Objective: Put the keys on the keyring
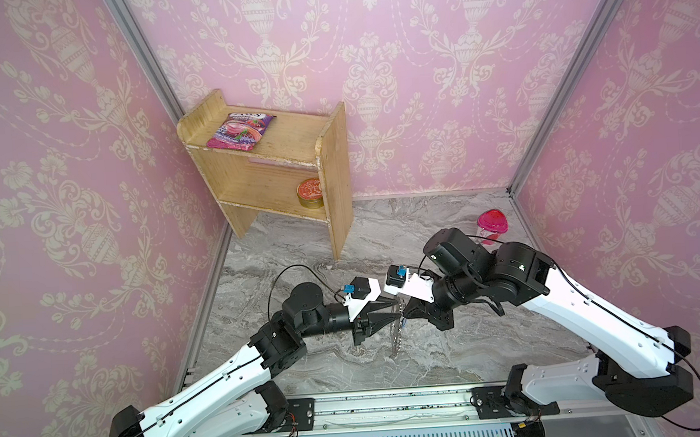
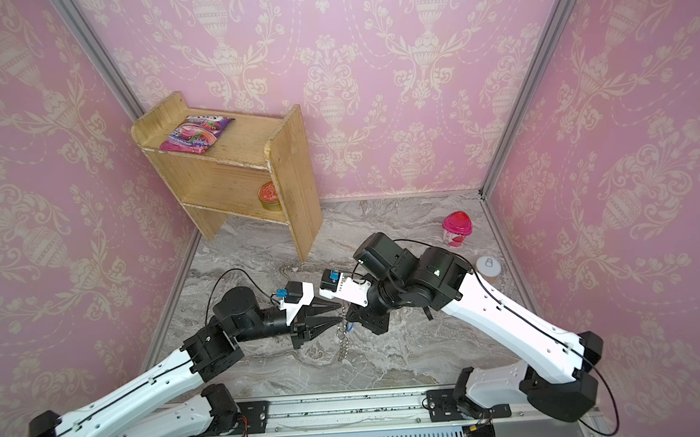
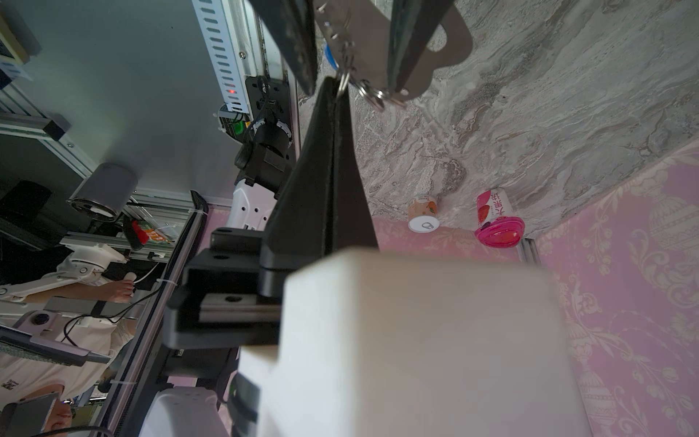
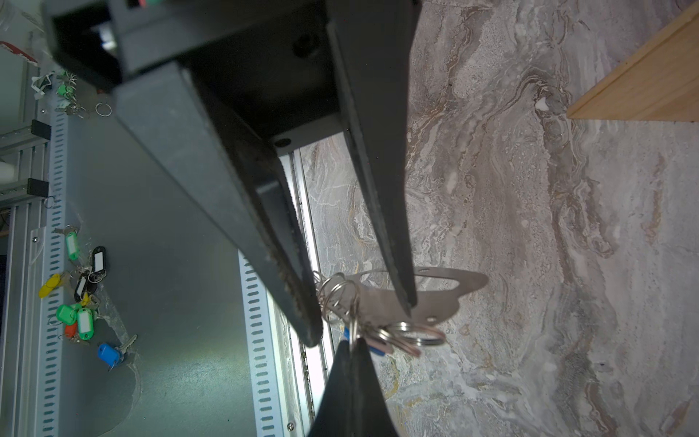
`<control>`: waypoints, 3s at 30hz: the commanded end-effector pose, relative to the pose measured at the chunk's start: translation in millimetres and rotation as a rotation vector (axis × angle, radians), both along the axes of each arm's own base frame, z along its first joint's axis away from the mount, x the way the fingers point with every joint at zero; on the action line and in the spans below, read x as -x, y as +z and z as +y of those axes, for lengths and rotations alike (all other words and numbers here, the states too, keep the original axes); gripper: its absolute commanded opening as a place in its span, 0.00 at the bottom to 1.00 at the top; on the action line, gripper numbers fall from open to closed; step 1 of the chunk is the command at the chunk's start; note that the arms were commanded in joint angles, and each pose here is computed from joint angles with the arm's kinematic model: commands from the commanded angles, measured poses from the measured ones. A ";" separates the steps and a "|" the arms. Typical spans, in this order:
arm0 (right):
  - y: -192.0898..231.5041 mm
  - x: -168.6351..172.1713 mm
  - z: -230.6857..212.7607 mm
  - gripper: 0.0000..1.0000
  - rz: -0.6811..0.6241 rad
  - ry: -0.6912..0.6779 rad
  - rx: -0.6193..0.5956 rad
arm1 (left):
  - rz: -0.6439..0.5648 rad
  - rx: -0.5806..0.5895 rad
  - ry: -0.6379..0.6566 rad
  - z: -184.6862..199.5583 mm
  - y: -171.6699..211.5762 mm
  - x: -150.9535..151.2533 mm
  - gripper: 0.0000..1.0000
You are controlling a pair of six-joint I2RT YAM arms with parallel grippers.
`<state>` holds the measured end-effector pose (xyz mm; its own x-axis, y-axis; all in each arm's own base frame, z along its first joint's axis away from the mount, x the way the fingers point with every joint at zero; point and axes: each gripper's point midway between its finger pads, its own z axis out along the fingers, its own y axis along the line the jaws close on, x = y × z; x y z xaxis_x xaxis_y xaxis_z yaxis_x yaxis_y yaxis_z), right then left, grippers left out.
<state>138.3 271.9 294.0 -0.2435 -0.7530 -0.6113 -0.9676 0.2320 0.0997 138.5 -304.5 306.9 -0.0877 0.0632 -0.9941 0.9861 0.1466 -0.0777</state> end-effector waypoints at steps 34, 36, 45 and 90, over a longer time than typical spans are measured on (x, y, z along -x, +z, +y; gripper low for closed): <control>29.8 -9.3 3.8 0.00 -0.116 -0.021 -0.101 | 0.030 0.061 -0.075 -2.6 7.3 14.8 0.00; 29.1 -10.4 0.9 0.15 -0.123 -0.035 -0.097 | 0.010 0.097 -0.046 1.2 13.5 12.4 0.00; 42.9 -9.0 -12.7 0.30 -0.117 -0.121 -0.254 | -0.055 0.302 0.068 16.2 43.2 -0.6 0.00; 12.9 -5.5 13.3 0.02 0.011 -0.101 -0.443 | -0.094 0.389 0.080 23.5 68.9 0.4 0.00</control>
